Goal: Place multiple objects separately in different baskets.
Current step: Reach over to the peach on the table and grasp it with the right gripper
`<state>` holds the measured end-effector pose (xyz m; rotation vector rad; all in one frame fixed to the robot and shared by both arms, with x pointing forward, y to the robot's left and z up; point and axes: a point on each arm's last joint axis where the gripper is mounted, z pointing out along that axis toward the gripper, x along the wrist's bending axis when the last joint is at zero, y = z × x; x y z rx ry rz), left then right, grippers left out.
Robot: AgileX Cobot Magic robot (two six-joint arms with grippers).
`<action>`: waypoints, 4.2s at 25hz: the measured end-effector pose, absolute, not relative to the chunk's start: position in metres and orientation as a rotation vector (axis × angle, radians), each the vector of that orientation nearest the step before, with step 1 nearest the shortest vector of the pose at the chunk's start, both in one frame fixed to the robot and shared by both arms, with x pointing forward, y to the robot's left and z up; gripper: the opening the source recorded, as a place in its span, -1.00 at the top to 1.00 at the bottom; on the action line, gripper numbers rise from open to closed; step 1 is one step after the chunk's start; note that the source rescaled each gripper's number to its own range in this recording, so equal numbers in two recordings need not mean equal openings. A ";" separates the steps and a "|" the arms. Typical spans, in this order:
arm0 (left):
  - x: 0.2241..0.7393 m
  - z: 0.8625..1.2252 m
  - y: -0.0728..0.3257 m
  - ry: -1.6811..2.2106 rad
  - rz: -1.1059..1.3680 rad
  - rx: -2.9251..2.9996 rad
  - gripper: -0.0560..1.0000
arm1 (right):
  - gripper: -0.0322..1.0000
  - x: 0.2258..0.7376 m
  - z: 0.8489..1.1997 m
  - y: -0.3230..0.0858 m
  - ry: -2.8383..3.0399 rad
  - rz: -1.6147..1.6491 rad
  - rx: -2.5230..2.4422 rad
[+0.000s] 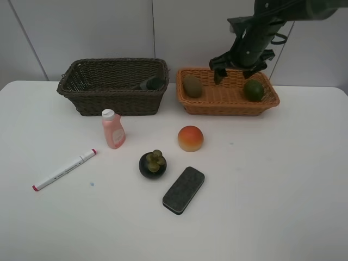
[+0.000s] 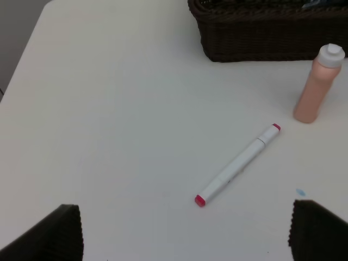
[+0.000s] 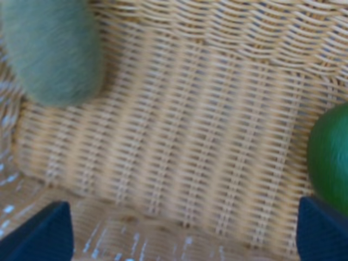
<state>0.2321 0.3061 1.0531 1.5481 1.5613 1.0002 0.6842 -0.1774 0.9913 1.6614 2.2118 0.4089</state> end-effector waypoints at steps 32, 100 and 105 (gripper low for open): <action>0.232 1.053 0.306 1.561 1.000 1.548 -1.00 | -1.00 0.600 1.018 -0.083 2.620 0.207 1.587; 0.232 1.053 0.306 1.560 1.001 1.550 -1.00 | -0.01 0.621 0.887 -0.062 2.708 -0.022 1.607; 0.232 1.053 0.306 1.560 1.001 1.550 -1.00 | -0.01 0.619 0.931 -0.065 2.674 0.084 1.592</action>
